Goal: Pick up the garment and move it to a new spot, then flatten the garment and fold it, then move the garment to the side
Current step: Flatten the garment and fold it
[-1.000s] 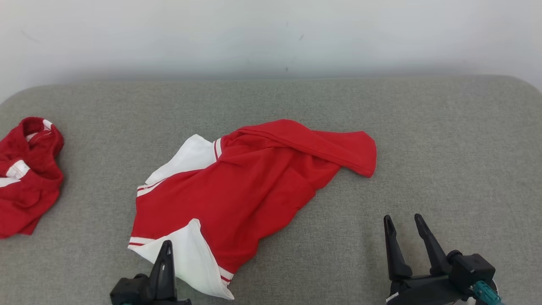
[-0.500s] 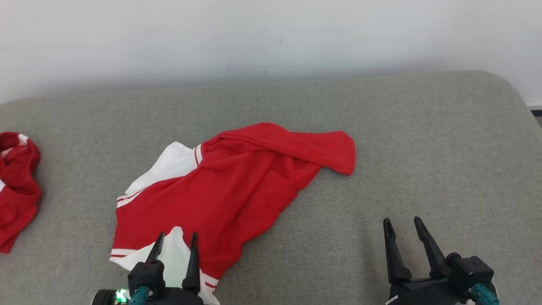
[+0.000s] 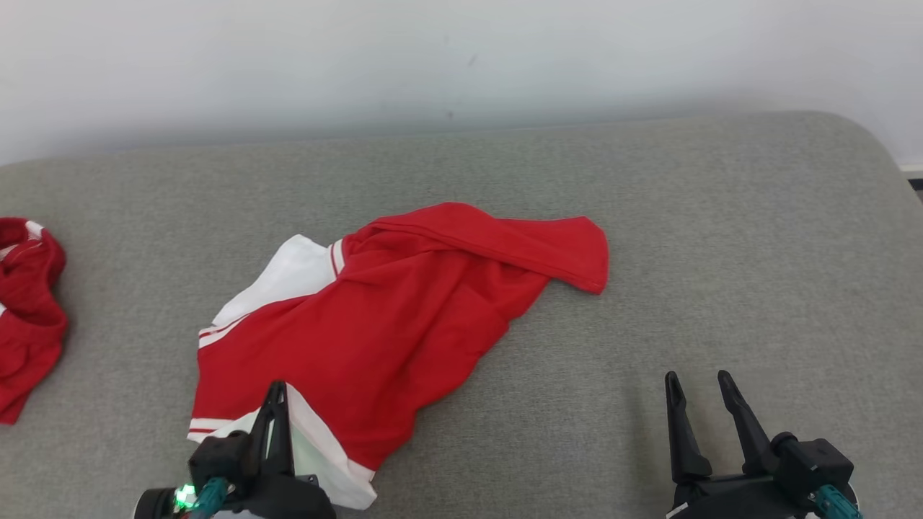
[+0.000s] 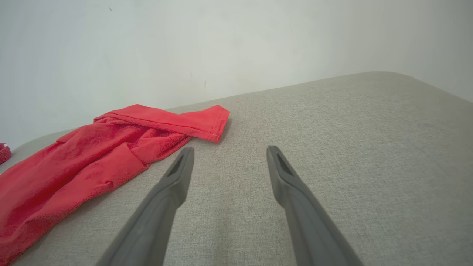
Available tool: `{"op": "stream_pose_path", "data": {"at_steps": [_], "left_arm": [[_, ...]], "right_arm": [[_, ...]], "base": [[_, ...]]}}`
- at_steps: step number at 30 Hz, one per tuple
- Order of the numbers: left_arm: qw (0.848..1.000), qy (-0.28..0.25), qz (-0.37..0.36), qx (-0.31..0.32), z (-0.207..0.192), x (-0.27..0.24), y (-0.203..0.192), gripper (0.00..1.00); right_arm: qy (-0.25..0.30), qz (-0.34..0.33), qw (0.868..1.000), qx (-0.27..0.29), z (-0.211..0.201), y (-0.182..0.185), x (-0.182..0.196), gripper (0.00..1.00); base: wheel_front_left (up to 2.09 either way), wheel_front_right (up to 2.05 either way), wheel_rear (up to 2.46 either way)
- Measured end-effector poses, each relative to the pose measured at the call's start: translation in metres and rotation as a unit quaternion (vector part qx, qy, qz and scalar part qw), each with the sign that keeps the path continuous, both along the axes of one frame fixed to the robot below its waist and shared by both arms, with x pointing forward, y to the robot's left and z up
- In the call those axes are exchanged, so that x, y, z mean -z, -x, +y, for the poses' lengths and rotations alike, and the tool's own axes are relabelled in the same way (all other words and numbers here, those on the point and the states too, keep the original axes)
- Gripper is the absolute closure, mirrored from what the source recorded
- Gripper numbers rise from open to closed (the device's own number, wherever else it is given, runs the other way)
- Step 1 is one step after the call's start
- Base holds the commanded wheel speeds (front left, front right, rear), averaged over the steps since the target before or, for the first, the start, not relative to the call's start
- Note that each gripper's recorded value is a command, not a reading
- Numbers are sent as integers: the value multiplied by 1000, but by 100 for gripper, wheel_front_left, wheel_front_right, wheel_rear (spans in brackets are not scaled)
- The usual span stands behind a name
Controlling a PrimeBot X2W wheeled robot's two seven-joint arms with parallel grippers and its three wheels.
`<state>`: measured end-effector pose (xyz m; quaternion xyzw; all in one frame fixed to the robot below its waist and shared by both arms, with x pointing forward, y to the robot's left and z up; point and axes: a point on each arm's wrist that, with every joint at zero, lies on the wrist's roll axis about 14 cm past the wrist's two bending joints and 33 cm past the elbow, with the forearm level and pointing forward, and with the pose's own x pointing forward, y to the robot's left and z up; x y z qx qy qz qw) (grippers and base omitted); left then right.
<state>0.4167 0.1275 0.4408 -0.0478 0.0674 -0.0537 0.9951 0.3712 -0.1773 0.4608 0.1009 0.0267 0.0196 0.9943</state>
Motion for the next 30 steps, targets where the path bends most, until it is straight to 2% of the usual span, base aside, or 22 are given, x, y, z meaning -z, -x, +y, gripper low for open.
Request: {"op": "stream_pose_path", "data": {"at_steps": [8,17,23,24,25,30], "left_arm": [[998,28,3,-61,31,1,34,100],[986,56,71,-141,59,36,92,100],[975,72,139,-158,59,73,116,100],[974,75,140,-160,59,73,116,64],[975,77,135,-159,60,71,113,0],[980,91,77,-162,68,40,96,0]], "right_arm": [[-5,-5,1000,-28,19,-11,-2,0],[-8,1,998,-58,39,-23,4,0],[-7,2,998,-69,47,-31,6,0],[-7,2,998,-69,47,-31,6,0],[-7,3,998,-69,47,-31,7,0],[-5,0,998,-64,43,-31,4,0]], "base": [[0,0,0],[0,0,0],[0,0,0],[0,0,0],[0,0,0],[0,0,0]]}}
